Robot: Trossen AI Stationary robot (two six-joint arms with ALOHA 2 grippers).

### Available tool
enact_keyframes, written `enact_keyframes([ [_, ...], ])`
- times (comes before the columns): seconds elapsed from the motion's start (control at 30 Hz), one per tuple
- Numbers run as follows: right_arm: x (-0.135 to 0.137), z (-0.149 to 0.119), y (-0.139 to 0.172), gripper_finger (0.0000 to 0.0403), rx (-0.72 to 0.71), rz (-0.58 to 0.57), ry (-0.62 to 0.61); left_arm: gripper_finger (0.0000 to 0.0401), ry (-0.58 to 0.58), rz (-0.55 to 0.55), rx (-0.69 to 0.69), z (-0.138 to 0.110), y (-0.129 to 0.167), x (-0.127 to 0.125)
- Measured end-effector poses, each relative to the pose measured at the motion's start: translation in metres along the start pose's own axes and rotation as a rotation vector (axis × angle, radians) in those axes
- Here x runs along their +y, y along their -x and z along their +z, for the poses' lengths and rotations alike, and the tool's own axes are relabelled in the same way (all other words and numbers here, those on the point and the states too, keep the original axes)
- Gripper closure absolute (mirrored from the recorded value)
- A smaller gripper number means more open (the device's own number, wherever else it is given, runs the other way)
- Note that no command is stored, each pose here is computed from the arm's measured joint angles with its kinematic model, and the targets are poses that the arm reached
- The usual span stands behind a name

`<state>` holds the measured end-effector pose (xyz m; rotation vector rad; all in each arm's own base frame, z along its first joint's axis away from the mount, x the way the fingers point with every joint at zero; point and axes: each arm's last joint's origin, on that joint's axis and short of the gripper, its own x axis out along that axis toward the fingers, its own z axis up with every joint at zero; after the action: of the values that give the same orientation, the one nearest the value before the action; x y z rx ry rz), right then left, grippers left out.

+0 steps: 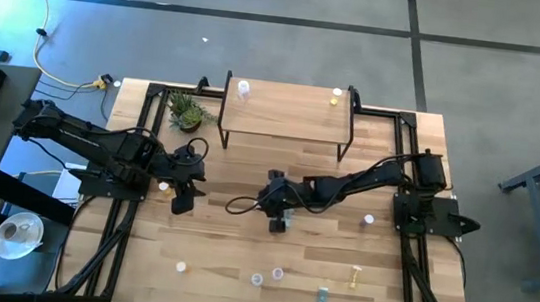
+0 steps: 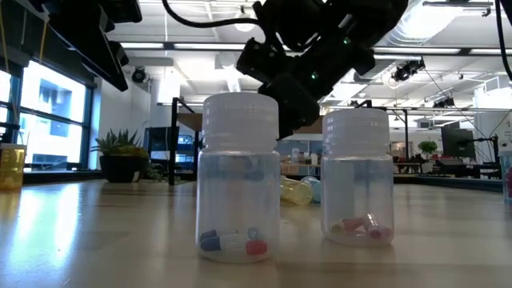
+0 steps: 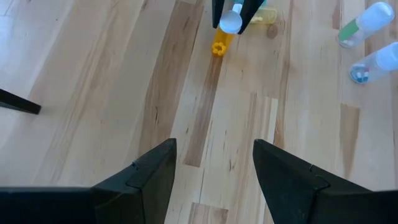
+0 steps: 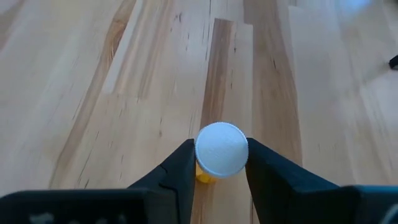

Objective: Pick and place medicine bottles onto shelf by color
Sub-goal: Put the top right orange pill bottle on the shelf

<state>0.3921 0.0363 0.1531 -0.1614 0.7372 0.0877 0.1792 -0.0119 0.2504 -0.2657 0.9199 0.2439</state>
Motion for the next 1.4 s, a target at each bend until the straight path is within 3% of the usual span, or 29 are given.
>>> enact_keyframes([
  [0.43,-0.030,0.033,0.058,0.0291,-0.137,-0.070,0.012,0.0199,0.000,0.000,0.002,0.000,0.000,0.000],
  [0.7,-0.068,0.051,0.113,0.0291,-0.258,-0.244,0.004,0.0199,0.000,0.000,0.001,0.000,0.000,0.000],
  [1.07,-0.144,0.064,0.194,0.0291,-0.344,-0.562,-0.138,0.0199,0.000,0.000,0.001,0.000,0.000,0.000],
  [1.4,-0.201,0.051,0.231,0.0291,-0.252,-0.658,-0.355,0.0199,0.000,0.000,0.001,0.000,0.000,0.000],
])
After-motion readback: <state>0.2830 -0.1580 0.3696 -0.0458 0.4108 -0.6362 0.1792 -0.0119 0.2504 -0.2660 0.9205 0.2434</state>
